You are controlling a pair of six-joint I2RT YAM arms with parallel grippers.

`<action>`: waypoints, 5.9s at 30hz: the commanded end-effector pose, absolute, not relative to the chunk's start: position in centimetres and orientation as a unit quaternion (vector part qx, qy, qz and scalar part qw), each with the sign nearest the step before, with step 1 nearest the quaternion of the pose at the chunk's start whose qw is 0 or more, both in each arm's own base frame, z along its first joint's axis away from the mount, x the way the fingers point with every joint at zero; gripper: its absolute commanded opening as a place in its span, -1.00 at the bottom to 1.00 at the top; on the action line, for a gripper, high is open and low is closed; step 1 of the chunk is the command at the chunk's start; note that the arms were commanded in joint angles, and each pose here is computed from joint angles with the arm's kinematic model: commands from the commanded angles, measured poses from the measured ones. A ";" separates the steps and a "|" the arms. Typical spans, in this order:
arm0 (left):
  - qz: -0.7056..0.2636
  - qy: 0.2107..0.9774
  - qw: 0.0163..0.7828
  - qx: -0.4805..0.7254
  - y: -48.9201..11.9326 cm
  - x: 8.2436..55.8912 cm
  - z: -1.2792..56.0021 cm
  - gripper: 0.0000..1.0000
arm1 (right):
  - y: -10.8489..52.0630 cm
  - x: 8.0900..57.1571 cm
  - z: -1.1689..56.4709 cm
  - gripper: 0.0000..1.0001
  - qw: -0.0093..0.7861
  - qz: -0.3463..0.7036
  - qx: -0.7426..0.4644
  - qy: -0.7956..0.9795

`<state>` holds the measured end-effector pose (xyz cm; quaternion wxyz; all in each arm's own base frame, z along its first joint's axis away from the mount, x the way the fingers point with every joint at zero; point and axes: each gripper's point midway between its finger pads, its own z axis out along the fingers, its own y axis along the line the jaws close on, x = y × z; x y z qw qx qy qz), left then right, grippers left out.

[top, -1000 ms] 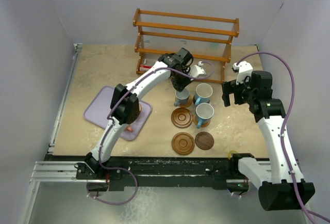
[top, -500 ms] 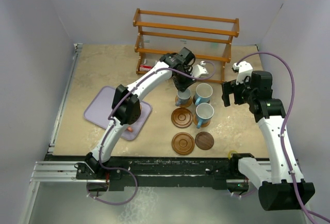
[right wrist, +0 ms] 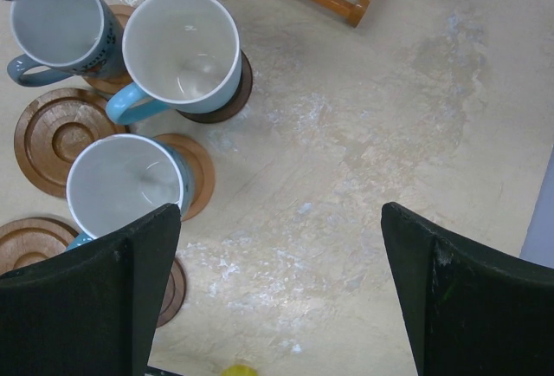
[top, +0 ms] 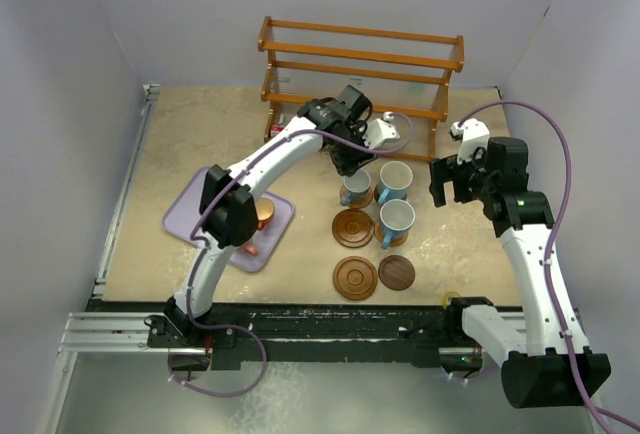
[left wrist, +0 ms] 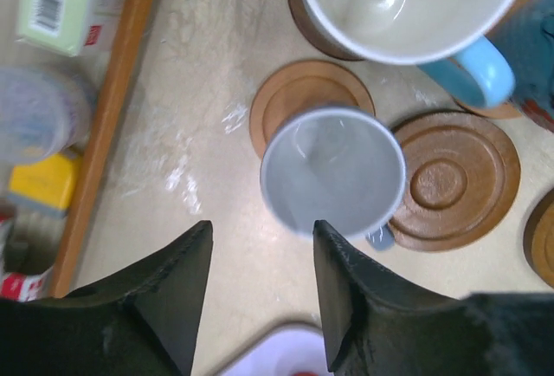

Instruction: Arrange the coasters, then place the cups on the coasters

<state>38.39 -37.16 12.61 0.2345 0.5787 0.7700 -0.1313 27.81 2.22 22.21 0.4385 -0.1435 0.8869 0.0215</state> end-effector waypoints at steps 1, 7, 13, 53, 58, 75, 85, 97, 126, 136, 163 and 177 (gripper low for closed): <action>-0.102 0.736 0.344 0.574 -36.1 38.9 21.5 -0.01 | 2.3 27.8 23.1 1.00 0.456 0.024 -0.146 0.877; -0.065 0.748 0.347 0.563 -32.9 37.6 22.8 0.17 | 2.3 27.8 23.1 1.00 0.457 0.023 -0.147 0.877; -0.041 0.759 0.347 0.550 -28.0 35.0 23.4 0.34 | 2.1 27.8 23.1 1.00 0.458 0.020 -0.146 0.877; -0.012 0.910 0.141 0.390 -8.1 24.3 11.0 -0.02 | 2.4 27.9 22.2 1.00 0.448 0.030 -0.154 0.880; -0.024 0.916 0.138 0.375 -8.2 24.4 9.7 -0.18 | 2.3 28.1 21.8 1.00 0.441 0.026 -0.153 0.884; -0.005 0.898 0.135 0.419 -7.3 24.3 8.5 -0.81 | 2.4 28.0 21.4 1.00 0.434 0.031 -0.160 0.886; 0.038 0.823 0.145 0.548 -5.9 25.4 10.5 -0.94 | 2.5 28.0 21.5 1.00 0.435 0.031 -0.161 0.886; -0.013 0.699 0.128 0.704 -7.9 26.2 10.3 -0.94 | 2.3 28.1 21.0 1.00 0.425 0.029 -0.162 0.890; -0.020 0.781 0.192 0.594 -8.0 26.4 12.5 -0.07 | 2.3 28.1 20.8 1.00 0.423 0.027 -0.166 0.890; -0.044 0.856 0.192 0.479 -7.6 26.1 10.4 -0.02 | 2.2 28.4 20.9 1.00 0.424 0.024 -0.170 0.889; -0.057 0.888 0.148 0.432 -6.3 25.5 9.5 -0.94 | 2.3 28.7 20.8 1.00 0.425 0.025 -0.172 0.888; -0.059 0.868 0.216 0.443 -7.0 25.0 17.4 -0.94 | 2.2 28.2 20.6 1.00 0.419 0.026 -0.171 0.891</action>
